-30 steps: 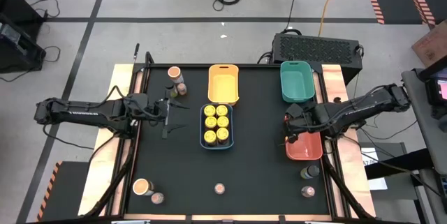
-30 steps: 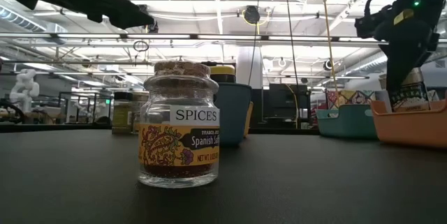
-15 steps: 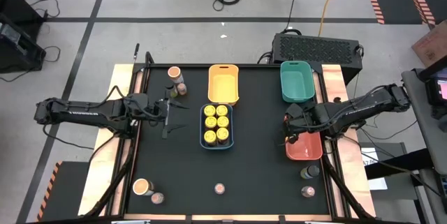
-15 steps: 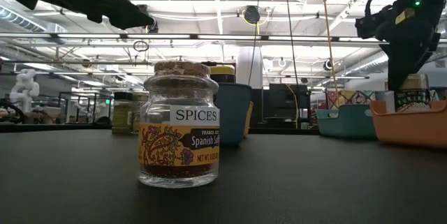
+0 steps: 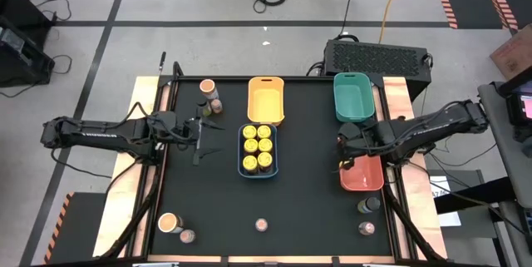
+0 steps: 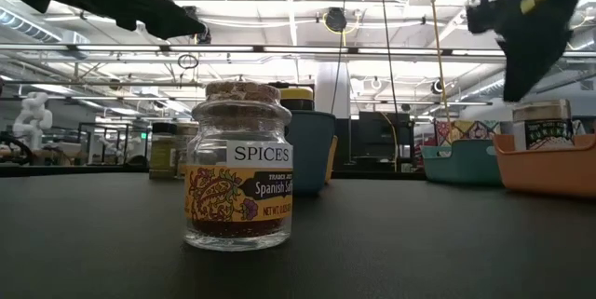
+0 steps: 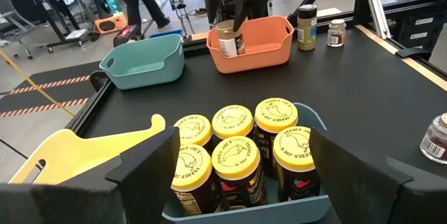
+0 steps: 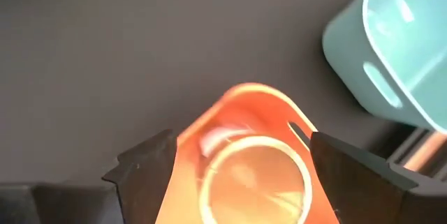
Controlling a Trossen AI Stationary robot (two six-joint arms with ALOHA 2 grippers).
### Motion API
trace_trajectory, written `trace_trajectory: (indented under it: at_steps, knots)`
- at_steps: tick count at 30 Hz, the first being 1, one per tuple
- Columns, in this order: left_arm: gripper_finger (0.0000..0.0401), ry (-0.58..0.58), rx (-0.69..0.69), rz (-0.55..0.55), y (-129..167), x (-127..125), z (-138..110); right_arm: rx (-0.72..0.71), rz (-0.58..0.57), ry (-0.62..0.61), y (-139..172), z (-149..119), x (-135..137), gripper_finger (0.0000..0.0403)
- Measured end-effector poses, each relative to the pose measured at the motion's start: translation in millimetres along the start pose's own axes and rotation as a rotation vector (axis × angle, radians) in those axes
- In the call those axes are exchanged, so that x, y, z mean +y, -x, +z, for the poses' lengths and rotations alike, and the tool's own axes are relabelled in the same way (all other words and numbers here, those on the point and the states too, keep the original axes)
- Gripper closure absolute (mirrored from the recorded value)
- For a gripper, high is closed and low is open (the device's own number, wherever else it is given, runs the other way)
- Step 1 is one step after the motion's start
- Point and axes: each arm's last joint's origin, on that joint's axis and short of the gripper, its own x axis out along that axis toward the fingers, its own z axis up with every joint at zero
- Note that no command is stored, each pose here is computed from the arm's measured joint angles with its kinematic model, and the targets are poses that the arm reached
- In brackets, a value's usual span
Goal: Sort spices by type
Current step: Put the gold seasoning bottle into the orange bin
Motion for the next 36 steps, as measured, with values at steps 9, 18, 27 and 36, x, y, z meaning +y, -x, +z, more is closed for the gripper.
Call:
trace_trajectory:
  at_steps: [9,18,27,36]
  knots:
    - [0.0079,0.0,0.0,0.0,0,0,0,-0.275,0.32,-0.027,47,41,25,0.0081]
    - [0.0079,0.004,0.004,0.0,0,0,0,-0.53,0.63,0.207,57,79,96,0.0081]
    - [0.0079,0.077,0.003,0.0,0,0,0,-0.44,0.583,0.433,38,95,178,0.0088]
    - [0.0079,0.213,0.085,0.269,12,13,20,-0.389,0.498,0.57,22,94,203,0.0088]
